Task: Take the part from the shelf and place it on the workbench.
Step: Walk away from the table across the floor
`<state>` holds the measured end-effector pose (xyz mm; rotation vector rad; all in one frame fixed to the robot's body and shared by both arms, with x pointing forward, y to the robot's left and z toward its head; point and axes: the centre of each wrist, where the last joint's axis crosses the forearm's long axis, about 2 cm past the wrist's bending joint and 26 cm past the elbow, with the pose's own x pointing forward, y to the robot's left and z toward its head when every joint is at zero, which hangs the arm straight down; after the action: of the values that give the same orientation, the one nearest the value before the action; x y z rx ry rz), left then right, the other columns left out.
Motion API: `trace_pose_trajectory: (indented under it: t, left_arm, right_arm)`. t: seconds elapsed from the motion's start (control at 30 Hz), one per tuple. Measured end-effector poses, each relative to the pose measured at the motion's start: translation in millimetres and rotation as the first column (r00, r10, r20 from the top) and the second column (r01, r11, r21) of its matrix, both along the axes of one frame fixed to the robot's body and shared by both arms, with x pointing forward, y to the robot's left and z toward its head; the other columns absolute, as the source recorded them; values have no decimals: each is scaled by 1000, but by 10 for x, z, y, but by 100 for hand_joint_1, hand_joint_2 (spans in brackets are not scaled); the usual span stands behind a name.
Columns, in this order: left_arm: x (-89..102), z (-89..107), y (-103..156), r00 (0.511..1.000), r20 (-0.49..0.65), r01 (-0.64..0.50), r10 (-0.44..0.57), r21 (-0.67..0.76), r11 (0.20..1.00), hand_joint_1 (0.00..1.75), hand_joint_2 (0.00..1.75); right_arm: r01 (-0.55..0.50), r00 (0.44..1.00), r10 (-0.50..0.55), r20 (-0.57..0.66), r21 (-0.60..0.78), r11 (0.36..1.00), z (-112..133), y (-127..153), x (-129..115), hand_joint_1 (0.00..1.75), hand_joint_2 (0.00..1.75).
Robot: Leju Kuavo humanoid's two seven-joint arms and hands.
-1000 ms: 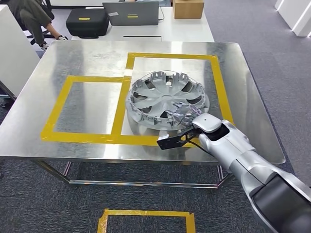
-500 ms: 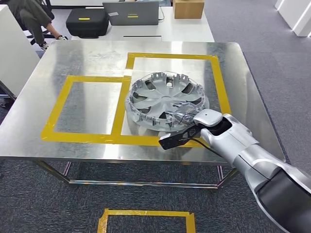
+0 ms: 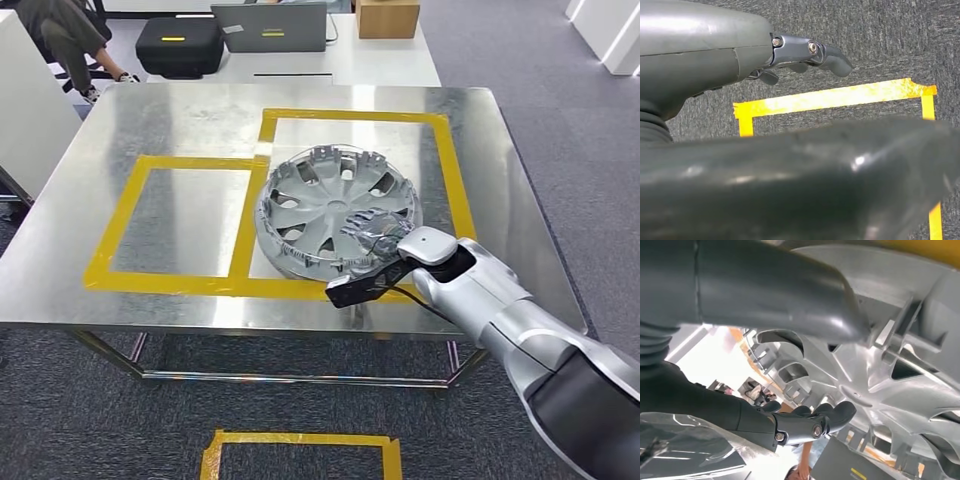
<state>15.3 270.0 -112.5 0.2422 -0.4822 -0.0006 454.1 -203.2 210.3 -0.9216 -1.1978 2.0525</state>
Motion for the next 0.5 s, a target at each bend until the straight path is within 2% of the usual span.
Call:
trace_pose_trajectory:
  t: [0.07,0.1,0.2,0.23,0.33,0.37,0.5]
  left_arm:
    - [0,0,-1,1000,0,0,0,0,1000,0,0]
    - [0,0,-2,1000,0,0,0,0,1000,0,0]
    - [0,0,-3,1000,0,0,0,0,1000,0,0]
    - [0,0,-4,1000,0,0,0,1,1000,0,0]
    - [0,0,-4,1000,-1,0,0,2,1000,0,0]
    - [0,0,-4,1000,-1,0,0,2,1000,0,0]
    - [0,0,-4,1000,-3,-1,1,2,1000,0,0]
  right_arm:
    - [1,1000,-1,9,7,1000,-4,-4,-2,0,0]
    - [2,1000,-2,15,11,1000,-8,-8,-3,34,0]
    - [2,1000,-3,27,20,1000,-31,-28,-11,157,0]
    - [3,1000,-4,30,23,1000,-42,-36,-15,152,0]
    - [8,999,-9,35,28,1000,-72,-61,-25,30,0]
    - [10,999,-11,35,28,1000,-78,-70,-26,0,0]
    - [15,999,-16,35,25,1000,-87,-103,-25,0,0]
